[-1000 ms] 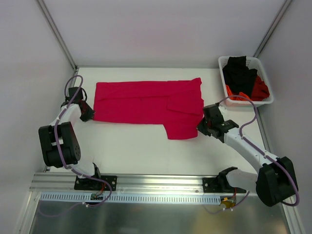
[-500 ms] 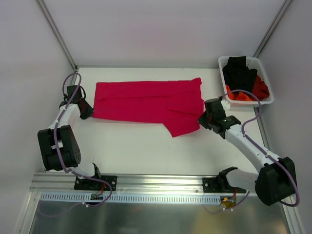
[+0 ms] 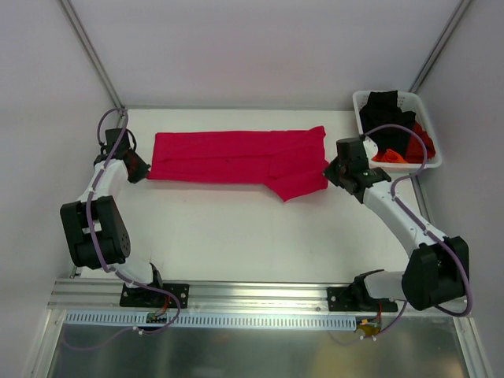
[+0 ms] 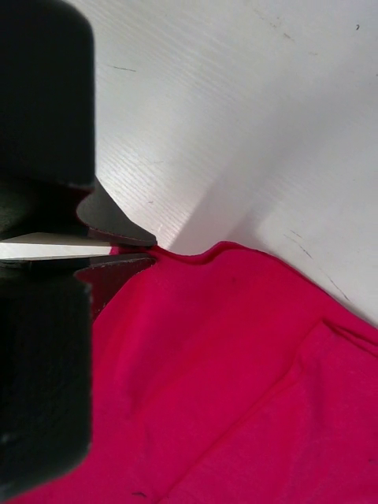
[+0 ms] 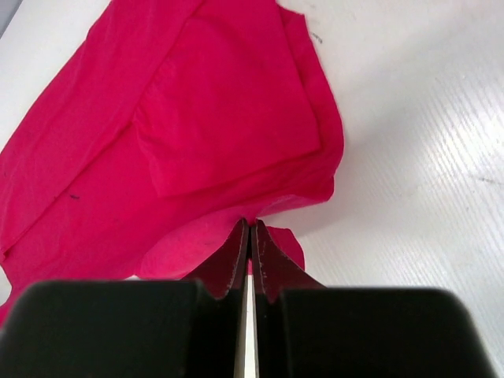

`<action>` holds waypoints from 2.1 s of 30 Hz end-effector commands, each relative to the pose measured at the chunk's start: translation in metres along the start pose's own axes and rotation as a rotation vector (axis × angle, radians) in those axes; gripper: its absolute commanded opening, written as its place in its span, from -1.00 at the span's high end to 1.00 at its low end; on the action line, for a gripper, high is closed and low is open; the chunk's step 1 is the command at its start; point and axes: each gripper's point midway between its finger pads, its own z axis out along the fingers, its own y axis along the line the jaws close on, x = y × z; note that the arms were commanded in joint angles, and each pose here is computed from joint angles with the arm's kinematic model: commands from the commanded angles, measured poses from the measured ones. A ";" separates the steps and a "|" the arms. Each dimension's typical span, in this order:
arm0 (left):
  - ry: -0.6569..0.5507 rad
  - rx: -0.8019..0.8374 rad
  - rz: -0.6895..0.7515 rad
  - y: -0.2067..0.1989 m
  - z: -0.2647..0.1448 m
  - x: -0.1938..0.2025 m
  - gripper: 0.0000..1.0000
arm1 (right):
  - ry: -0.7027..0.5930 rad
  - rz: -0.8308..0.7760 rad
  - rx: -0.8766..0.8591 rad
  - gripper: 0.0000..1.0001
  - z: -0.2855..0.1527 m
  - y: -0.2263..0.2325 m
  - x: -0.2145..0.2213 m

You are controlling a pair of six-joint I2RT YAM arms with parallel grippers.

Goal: Fold and stack the t-shirts
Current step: Fold the tshirt

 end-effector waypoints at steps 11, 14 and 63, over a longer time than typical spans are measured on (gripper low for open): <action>-0.051 -0.050 -0.030 -0.002 0.011 -0.033 1.00 | -0.086 -0.033 -0.081 0.99 0.023 0.043 -0.058; -0.042 -0.047 -0.029 -0.004 0.016 -0.034 1.00 | -0.091 -0.047 -0.081 0.99 0.028 0.047 -0.065; -0.090 -0.042 0.010 -0.042 0.055 -0.081 1.00 | -0.093 -0.139 -0.074 0.99 0.103 0.068 -0.118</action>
